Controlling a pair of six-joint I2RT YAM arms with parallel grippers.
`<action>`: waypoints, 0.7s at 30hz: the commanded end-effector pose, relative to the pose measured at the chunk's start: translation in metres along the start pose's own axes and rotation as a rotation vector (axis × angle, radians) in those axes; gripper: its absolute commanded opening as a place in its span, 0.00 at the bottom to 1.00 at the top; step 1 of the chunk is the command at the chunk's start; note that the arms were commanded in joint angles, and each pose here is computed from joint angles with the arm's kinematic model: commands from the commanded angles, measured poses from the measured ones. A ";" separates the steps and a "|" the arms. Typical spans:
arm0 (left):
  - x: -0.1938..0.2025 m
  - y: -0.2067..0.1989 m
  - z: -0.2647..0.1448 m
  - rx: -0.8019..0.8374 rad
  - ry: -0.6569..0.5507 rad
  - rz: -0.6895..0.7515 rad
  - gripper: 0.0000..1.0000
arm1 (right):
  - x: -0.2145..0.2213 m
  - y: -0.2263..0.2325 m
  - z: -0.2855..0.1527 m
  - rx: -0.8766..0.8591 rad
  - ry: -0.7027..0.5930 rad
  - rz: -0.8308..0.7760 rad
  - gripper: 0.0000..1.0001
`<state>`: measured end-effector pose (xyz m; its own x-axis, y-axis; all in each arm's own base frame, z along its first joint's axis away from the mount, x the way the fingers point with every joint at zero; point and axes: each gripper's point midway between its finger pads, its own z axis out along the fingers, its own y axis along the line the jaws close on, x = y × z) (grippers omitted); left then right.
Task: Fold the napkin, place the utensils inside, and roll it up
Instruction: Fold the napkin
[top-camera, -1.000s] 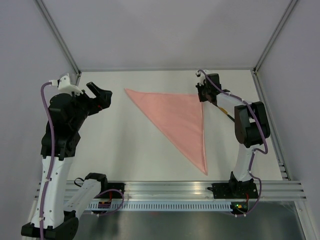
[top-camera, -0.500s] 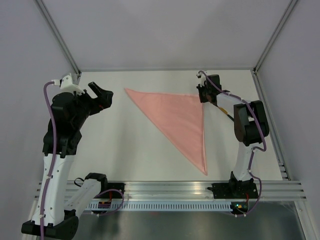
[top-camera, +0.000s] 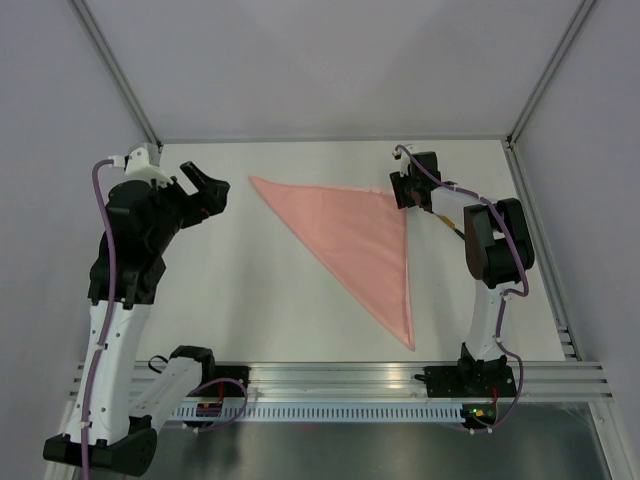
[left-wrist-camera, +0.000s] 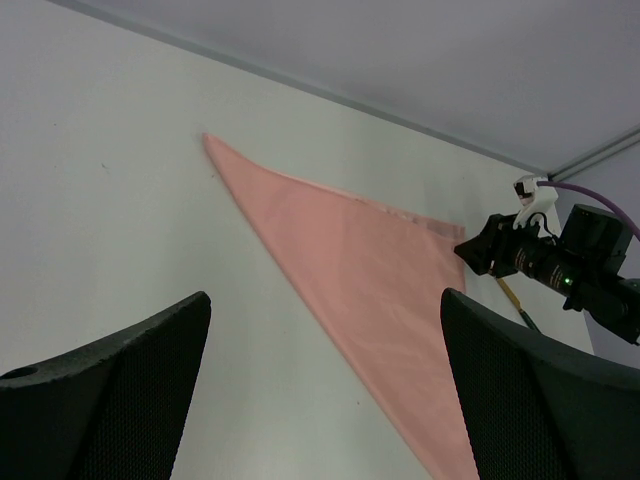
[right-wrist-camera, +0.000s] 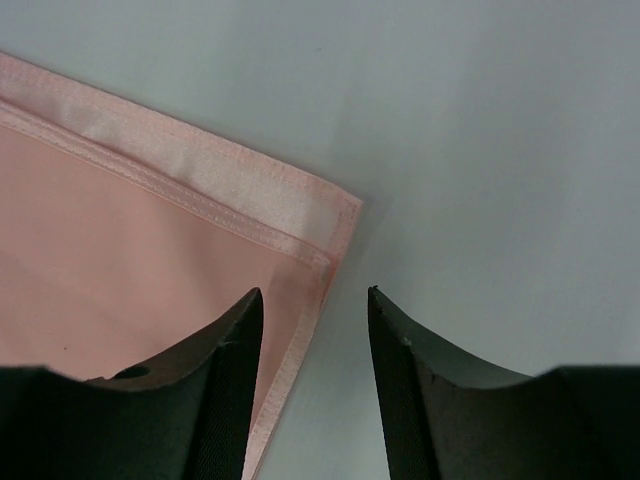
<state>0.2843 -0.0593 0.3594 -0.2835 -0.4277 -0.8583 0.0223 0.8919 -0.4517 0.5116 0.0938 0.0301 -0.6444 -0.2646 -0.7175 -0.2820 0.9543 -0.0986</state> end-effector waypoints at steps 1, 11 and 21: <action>-0.012 -0.013 0.001 0.047 -0.021 -0.042 1.00 | -0.025 -0.016 -0.001 0.066 -0.055 -0.011 0.53; -0.006 -0.012 0.012 0.033 0.021 -0.038 1.00 | -0.031 -0.031 -0.005 0.144 -0.062 -0.015 0.58; -0.016 -0.019 0.015 0.046 0.025 -0.041 0.99 | -0.036 -0.045 -0.010 0.222 -0.057 -0.032 0.62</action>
<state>0.3061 -0.0643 0.3561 -0.3275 -0.4220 -0.8453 0.0130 0.8926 -0.4507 0.5277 0.0701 0.0476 -0.6240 -0.2831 -0.7283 -0.1848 0.9591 -0.2145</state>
